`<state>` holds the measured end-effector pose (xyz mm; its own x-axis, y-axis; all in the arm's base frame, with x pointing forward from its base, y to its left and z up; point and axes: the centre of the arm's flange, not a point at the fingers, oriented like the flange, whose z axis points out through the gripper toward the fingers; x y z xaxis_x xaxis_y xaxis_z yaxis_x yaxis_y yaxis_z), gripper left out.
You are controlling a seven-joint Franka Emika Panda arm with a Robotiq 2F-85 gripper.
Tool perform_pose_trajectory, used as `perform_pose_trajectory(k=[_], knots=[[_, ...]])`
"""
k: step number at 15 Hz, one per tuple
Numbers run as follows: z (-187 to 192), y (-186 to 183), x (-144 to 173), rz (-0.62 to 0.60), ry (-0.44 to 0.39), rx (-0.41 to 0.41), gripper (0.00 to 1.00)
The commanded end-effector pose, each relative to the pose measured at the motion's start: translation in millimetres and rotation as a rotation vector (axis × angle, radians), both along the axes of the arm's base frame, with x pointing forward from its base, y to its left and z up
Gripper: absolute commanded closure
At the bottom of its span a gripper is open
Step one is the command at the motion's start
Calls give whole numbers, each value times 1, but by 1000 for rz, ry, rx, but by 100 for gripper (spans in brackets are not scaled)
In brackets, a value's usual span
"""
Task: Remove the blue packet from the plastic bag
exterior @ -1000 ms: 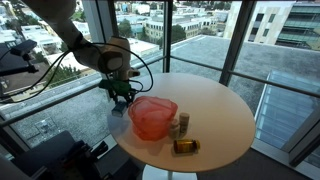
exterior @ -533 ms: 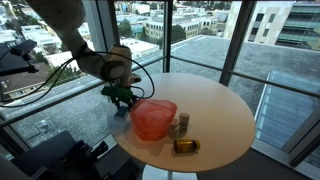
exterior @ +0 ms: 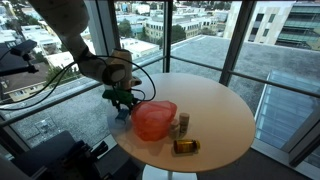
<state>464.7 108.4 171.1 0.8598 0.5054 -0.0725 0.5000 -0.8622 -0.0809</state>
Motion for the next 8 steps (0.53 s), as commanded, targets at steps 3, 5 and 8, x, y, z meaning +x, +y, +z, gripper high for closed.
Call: perform_pose_trajectory(k=[3, 5, 8], knots=[[-4, -3, 4, -8, -10, -9, 12], [-2, -4, 4, -12, -11, -7, 0], [11, -6, 6, -21, -6, 1, 0]])
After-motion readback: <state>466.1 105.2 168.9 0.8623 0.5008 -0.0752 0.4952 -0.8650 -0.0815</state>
